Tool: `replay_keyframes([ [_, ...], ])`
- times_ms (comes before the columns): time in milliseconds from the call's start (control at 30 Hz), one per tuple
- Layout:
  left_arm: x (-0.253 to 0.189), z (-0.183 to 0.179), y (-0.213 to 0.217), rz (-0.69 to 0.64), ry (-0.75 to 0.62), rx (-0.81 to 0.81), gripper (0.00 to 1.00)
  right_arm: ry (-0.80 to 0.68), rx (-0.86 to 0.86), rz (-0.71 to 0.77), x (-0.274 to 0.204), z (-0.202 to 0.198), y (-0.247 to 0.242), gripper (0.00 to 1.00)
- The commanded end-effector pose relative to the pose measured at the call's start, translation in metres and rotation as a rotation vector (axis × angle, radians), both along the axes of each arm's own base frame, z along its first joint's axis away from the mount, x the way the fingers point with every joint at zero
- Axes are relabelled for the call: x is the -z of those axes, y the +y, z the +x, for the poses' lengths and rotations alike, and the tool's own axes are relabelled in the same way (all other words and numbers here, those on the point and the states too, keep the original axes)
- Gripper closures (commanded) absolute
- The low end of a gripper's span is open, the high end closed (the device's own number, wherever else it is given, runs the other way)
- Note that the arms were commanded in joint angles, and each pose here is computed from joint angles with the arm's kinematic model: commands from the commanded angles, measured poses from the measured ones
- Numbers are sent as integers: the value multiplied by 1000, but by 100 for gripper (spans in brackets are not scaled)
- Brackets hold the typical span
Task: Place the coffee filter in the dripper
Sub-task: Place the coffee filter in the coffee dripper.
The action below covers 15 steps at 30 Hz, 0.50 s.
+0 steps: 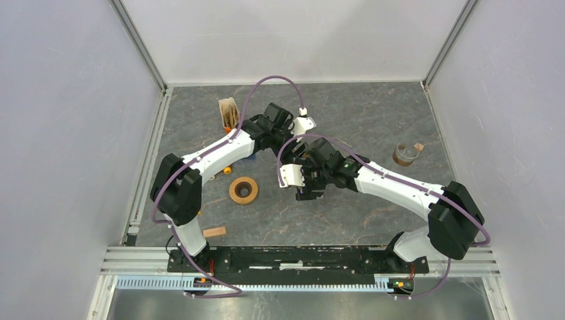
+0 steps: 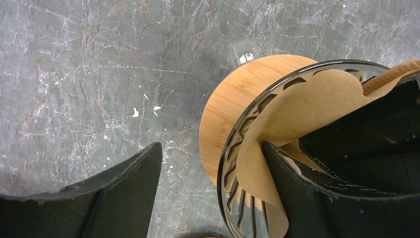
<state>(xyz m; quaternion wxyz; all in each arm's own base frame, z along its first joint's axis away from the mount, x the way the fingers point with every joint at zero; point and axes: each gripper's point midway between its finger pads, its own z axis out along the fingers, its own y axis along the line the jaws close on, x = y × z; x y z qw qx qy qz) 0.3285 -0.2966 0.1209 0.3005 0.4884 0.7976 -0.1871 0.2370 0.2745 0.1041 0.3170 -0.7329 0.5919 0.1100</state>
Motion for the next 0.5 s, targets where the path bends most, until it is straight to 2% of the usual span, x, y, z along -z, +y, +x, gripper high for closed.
replay_keyframes([
  [0,-3,4,1,22,-18,30,20,-1,15,-27,-2,2,-5,18],
  [467,-38,15,-1,-7,-110,27,13,-45,26,40,-35,7,-1,14],
])
